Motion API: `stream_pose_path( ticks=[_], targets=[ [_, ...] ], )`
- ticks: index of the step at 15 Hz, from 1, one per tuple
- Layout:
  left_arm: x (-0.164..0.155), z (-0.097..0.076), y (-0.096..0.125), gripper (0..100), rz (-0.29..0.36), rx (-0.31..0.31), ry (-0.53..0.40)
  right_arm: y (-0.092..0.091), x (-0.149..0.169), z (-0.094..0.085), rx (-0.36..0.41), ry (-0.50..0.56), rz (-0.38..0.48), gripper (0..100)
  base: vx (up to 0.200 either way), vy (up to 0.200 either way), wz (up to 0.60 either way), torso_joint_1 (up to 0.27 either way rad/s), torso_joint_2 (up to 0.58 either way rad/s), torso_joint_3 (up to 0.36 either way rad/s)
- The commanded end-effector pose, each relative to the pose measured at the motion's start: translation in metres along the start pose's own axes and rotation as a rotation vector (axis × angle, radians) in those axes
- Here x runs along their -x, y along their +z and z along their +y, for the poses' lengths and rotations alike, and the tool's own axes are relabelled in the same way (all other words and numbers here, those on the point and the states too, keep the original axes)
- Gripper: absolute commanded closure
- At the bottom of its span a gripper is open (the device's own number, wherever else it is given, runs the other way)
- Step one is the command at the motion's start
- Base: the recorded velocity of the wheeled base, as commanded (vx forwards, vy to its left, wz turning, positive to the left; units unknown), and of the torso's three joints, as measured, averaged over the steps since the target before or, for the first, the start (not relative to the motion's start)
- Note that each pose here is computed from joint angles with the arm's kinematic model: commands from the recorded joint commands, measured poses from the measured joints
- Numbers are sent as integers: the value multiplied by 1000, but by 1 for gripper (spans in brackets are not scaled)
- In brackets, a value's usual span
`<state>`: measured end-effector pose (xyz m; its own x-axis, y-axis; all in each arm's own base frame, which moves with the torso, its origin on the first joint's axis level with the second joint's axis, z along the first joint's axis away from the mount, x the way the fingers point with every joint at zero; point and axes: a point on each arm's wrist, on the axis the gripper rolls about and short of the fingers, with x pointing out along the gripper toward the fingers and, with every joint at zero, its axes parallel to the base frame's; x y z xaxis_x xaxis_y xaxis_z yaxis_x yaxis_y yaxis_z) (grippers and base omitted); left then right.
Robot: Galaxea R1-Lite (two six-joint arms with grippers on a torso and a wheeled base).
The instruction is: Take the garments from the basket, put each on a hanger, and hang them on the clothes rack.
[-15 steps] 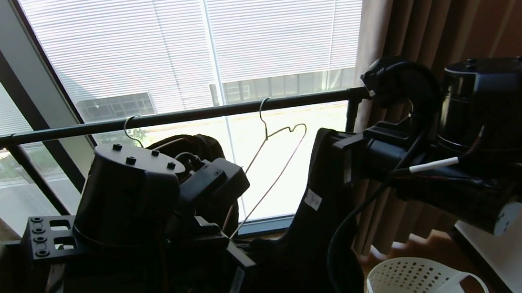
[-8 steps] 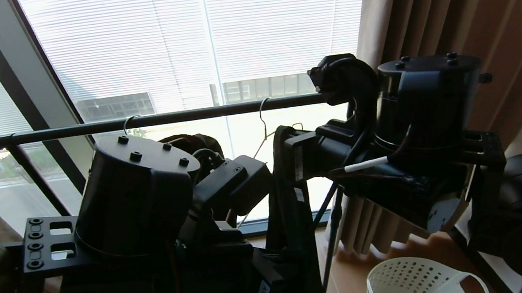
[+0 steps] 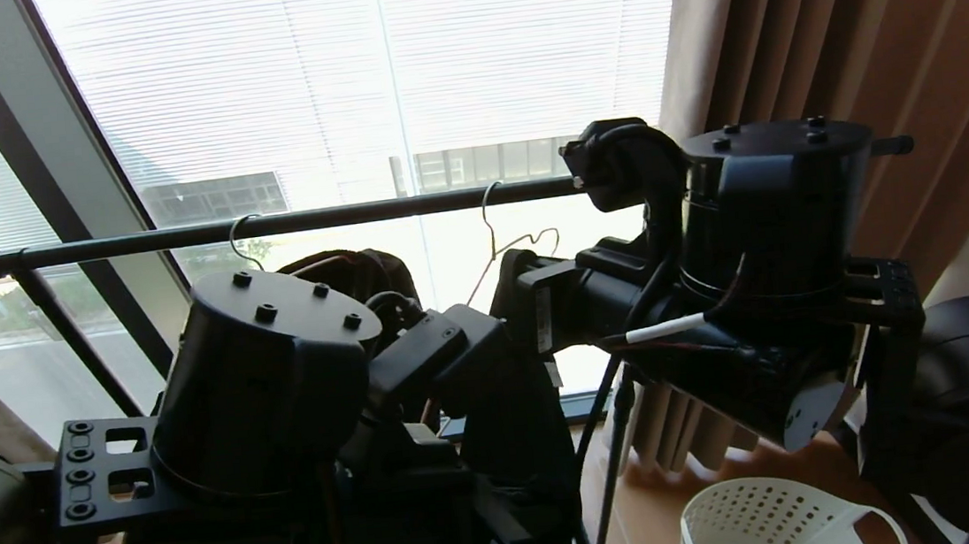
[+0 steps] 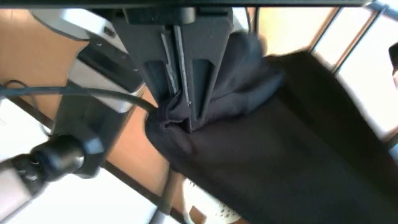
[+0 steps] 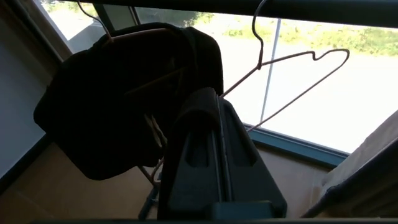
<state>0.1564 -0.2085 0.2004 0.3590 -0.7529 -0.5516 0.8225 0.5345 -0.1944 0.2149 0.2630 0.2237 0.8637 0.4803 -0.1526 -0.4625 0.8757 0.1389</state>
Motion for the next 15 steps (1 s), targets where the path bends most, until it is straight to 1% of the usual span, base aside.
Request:
stream_pose_path(
  ticks=[1, 3, 4, 7, 8, 9, 11, 13, 15],
  targets=[
    [25, 30, -8, 100, -37, 72, 119, 5, 28, -27, -1, -51, -10, 100, 0, 0, 0, 0, 0, 0],
    [35, 45, -7, 100, -65, 109, 181, 1, 43, -38, 12, -81, 2, 100, 0, 0, 0, 0, 0, 0],
    [38, 48, -6, 100, -75, 116, 196, -2, 50, -41, 25, -84, 9, 100, 0, 0, 0, 0, 0, 0],
    [41, 57, 6, 100, -116, 124, 234, -18, 71, -51, 87, -94, 52, 100, 0, 0, 0, 0, 0, 0],
    [35, 61, 13, 100, -124, 125, 256, -27, 82, -53, 126, -87, 75, 100, 0, 0, 0, 0, 0, 0],
    [30, 63, 19, 100, -128, 125, 275, -33, 91, -52, 160, -66, 90, 100, 0, 0, 0, 0, 0, 0],
    [23, 67, 35, 100, -154, 121, 286, -45, 100, -46, 193, -21, 122, 100, 0, 0, 0, 0, 0, 0],
    [24, 66, 49, 100, -190, 108, 279, -57, 102, -47, 234, -11, 162, 100, 0, 0, 0, 0, 0, 0],
    [26, 65, 54, 100, -210, 102, 277, -64, 101, -48, 253, -10, 183, 100, 0, 0, 0, 0, 0, 0]
  ],
)
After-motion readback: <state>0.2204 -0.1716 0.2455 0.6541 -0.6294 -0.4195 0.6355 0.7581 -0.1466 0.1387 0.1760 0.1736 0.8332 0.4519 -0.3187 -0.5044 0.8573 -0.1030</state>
